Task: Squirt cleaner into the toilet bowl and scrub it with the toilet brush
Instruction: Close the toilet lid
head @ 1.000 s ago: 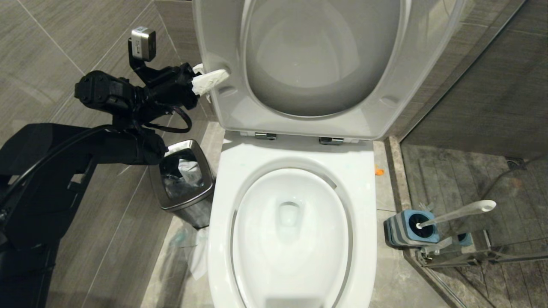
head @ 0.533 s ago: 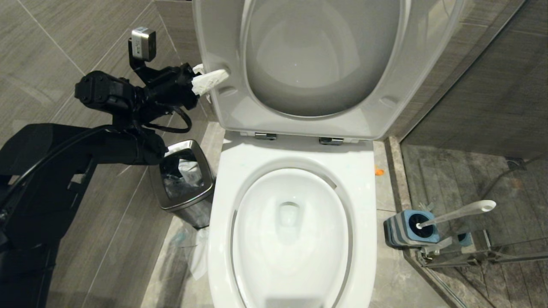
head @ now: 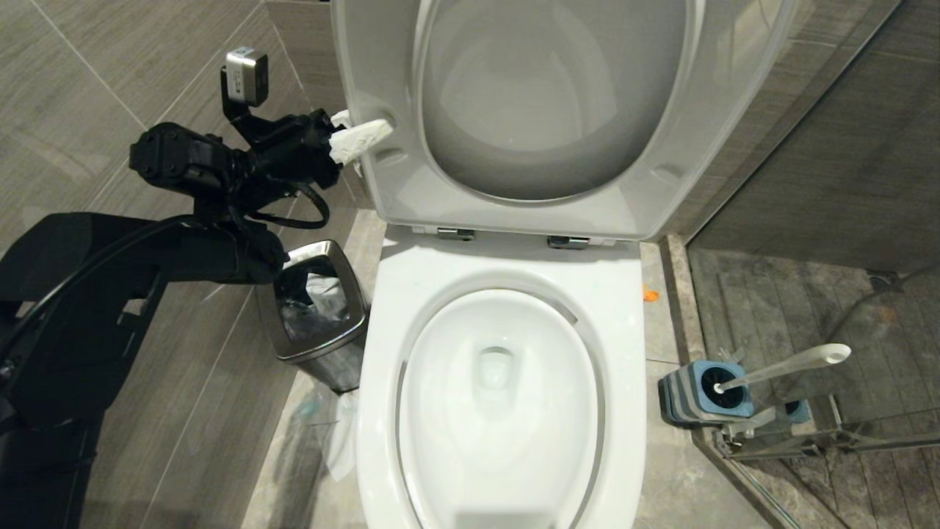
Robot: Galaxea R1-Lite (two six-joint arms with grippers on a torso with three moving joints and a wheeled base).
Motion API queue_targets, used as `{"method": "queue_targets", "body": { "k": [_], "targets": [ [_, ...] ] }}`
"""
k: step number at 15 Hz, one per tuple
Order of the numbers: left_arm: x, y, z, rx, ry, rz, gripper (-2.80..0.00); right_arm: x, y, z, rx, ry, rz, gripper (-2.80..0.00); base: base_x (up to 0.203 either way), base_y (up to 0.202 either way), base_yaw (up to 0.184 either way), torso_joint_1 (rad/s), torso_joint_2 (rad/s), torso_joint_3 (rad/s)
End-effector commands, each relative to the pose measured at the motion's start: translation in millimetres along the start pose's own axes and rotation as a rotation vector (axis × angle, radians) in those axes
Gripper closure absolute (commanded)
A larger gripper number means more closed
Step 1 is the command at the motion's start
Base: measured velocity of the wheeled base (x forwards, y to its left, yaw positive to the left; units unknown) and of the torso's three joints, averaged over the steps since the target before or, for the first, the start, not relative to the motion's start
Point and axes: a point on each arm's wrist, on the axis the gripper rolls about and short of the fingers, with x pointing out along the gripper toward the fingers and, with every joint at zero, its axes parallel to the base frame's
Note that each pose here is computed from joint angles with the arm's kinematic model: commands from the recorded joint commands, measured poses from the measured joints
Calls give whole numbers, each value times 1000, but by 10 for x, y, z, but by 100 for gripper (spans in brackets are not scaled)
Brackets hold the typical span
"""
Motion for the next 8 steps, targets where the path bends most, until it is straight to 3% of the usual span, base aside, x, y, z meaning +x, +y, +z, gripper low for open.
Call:
{"method": "queue_targets", "body": {
  "k": [1,6,7,8],
  "targets": [
    [-2,-7,2,1,5,-8,0,1,0,0,0,1,1,0,0,0,0,0,0,0],
    [2,-16,24,-11,6,-11,0,1,0,0,0,1,1,0,0,0,0,0,0,0],
    [2,-15,24,-15,4,-9,-280,1,0,0,0,1,1,0,0,0,0,0,0,0],
    [4,-16,24,-23,4,-10,-280,1,0,0,0,1,1,0,0,0,0,0,0,0]
  ]
}}
